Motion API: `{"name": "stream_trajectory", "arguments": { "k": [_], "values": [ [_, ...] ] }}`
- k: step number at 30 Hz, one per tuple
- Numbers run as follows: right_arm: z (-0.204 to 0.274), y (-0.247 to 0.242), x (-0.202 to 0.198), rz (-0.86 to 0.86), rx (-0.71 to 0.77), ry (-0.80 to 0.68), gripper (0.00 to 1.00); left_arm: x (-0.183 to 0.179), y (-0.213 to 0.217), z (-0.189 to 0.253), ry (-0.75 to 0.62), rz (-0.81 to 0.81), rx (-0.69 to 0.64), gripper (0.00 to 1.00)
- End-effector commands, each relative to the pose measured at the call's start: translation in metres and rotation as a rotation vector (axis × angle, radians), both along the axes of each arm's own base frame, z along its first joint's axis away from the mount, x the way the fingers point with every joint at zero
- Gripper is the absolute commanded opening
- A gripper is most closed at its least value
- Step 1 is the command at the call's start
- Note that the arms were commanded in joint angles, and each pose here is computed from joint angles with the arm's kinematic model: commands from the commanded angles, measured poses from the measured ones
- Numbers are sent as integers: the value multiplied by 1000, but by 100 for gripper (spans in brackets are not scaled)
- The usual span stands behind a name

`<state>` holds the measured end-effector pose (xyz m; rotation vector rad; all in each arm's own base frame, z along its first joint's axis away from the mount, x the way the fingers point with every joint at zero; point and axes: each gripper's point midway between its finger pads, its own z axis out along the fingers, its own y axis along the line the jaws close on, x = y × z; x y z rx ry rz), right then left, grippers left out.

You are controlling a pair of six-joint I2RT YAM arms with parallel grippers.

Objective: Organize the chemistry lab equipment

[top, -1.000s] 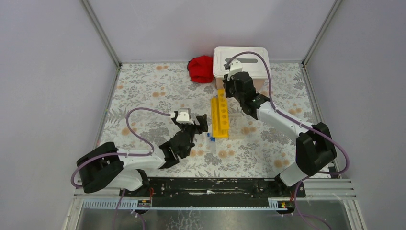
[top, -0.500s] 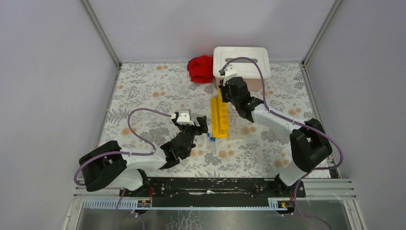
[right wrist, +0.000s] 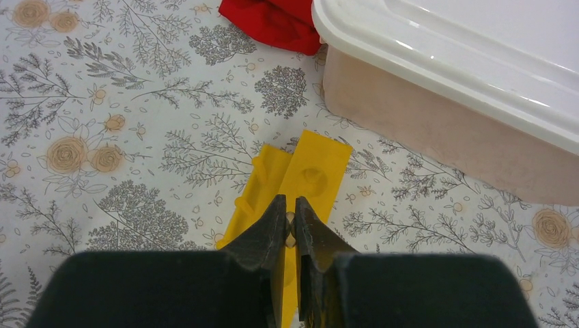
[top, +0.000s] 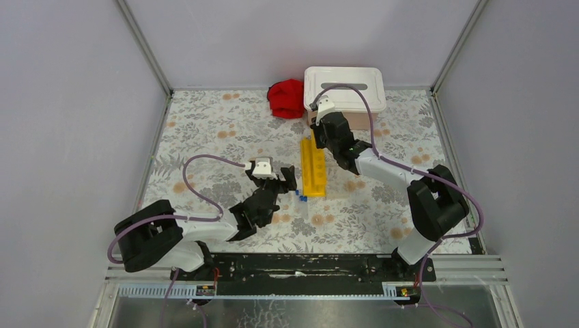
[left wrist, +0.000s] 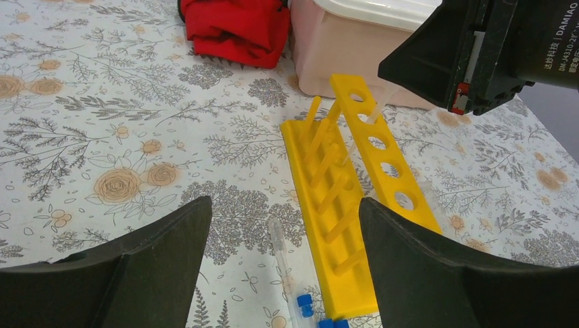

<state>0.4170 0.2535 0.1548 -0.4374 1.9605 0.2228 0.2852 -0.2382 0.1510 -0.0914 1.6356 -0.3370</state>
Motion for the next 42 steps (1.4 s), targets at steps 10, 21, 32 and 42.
{"name": "stream_trajectory", "arguments": {
  "k": [10, 21, 32, 42],
  "values": [
    [-1, 1, 2, -12, -6, -41, 9, 0, 2, -3, -4, 26, -39, 87],
    [-3, 1, 2, -13, -7, -36, 41, 1, -1, -8, 10, 24, -25, 93],
    [39, -3, 7, -46, 33, -103, 50, 11, -13, -19, 105, 5, 30, 97],
    [69, -13, 4, -97, 62, -137, 54, 49, -14, -59, 387, -56, -7, 94]
  ]
}}
